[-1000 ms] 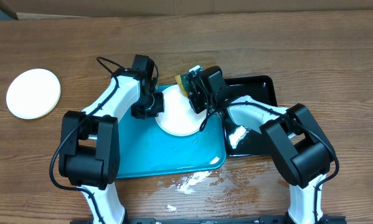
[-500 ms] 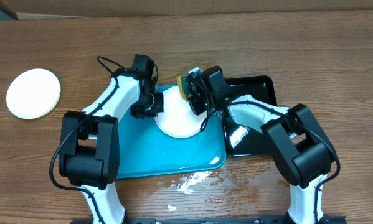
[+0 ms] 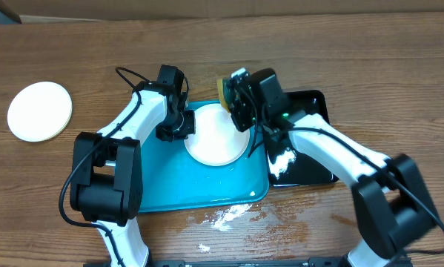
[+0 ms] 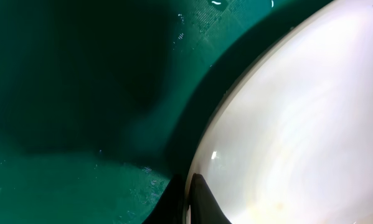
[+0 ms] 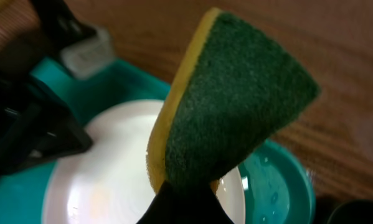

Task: Clean dirty plates on tray and stack at the side
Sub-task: 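Scrub the white plate with the sponge while the left gripper holds its rim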

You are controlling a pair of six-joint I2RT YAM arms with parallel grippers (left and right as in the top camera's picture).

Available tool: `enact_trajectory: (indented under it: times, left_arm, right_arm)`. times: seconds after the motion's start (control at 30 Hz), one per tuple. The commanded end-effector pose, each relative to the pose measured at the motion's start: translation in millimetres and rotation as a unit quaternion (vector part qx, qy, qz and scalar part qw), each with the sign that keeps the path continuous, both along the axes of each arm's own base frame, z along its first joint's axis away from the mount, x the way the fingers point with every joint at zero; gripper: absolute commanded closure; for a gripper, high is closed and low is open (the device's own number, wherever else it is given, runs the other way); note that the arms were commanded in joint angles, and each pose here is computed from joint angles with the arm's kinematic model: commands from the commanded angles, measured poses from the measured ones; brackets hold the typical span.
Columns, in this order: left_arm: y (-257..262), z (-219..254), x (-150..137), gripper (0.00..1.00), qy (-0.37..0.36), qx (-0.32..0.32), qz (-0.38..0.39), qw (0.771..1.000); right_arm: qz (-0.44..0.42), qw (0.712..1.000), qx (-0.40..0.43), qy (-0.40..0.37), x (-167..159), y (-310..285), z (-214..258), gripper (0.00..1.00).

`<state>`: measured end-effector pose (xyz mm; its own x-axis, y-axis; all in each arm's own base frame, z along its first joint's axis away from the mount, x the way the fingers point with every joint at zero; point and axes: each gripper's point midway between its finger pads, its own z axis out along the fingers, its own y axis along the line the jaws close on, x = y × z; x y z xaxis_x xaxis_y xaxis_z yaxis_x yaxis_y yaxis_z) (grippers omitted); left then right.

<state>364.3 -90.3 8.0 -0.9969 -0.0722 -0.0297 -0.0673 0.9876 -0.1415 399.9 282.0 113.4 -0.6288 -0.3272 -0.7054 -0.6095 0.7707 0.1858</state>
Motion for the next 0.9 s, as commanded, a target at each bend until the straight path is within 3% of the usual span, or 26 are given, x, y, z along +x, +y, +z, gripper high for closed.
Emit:
enact_trajectory:
  times: [0.0, 0.6, 0.87]
  left_arm:
    - [10.5, -2.6, 1.8, 0.96, -0.006, 0.030, 0.002, 1.000]
    - [9.8, -2.5, 2.8, 0.96, -0.008, 0.029, 0.004, 1.000]
    - [9.9, -2.5, 2.7, 0.96, -0.007, 0.029, 0.004, 1.000]
  right_arm:
    - [0.021, 0.999, 0.024, -0.004, -3.5, 7.2, 13.1, 0.96]
    - [0.091, 0.992, 0.008, 0.087, -25.4, 35.9, -95.8, 0.96]
    - [0.032, 0.996, -0.043, 0.078, -5.2, 4.9, -111.6, 0.96]
